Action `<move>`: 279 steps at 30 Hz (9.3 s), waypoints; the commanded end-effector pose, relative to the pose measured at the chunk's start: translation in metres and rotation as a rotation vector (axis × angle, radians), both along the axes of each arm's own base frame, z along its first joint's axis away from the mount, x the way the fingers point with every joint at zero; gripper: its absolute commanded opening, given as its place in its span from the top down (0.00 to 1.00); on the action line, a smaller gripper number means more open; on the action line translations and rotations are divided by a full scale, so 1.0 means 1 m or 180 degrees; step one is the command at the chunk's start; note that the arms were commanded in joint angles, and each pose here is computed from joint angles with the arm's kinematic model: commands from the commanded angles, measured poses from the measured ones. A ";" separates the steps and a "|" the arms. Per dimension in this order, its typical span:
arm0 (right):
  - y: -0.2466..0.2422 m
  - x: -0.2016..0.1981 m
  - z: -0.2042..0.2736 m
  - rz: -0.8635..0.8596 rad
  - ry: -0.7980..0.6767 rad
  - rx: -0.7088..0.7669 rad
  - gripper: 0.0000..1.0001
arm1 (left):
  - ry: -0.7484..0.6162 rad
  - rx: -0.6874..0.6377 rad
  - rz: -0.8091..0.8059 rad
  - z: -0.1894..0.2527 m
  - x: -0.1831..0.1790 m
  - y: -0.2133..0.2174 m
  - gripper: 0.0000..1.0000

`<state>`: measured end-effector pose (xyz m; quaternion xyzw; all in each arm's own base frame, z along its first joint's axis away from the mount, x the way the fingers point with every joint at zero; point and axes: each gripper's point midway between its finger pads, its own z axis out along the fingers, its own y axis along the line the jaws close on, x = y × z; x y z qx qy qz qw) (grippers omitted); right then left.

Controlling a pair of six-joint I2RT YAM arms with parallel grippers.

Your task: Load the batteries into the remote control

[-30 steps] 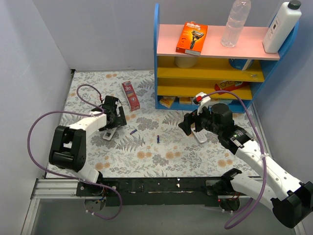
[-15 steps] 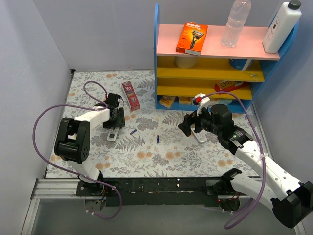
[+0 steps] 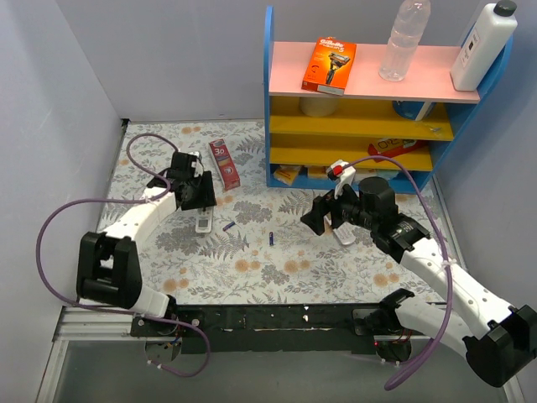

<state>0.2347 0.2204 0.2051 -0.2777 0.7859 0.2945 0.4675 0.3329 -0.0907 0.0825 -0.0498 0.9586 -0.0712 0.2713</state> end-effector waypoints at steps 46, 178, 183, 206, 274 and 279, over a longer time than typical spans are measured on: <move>0.132 -0.070 0.111 0.1892 0.0476 0.1830 0.03 | -0.2278 -0.4382 -0.2272 0.250 -0.127 -0.164 1.00; 0.104 0.015 0.083 -0.1097 0.1892 0.2280 0.42 | -0.2433 -0.2466 -0.1600 0.169 -0.135 -0.175 1.00; 0.100 0.014 0.081 -0.1110 0.1837 0.2242 0.77 | -0.2372 -0.2429 -0.1684 0.165 -0.137 -0.178 1.00; 0.086 -0.015 0.118 0.0567 -0.0020 0.1650 0.99 | -0.1955 -0.2955 -0.2694 0.182 -0.157 -0.156 0.04; 0.113 -0.026 0.147 0.0888 -0.0441 0.1442 0.99 | -0.2621 -0.2342 -0.2419 0.169 -0.124 -0.194 0.71; 0.116 -0.026 0.135 0.0853 -0.0283 0.1443 0.99 | -0.2667 -0.2457 -0.2316 0.176 -0.124 -0.193 1.00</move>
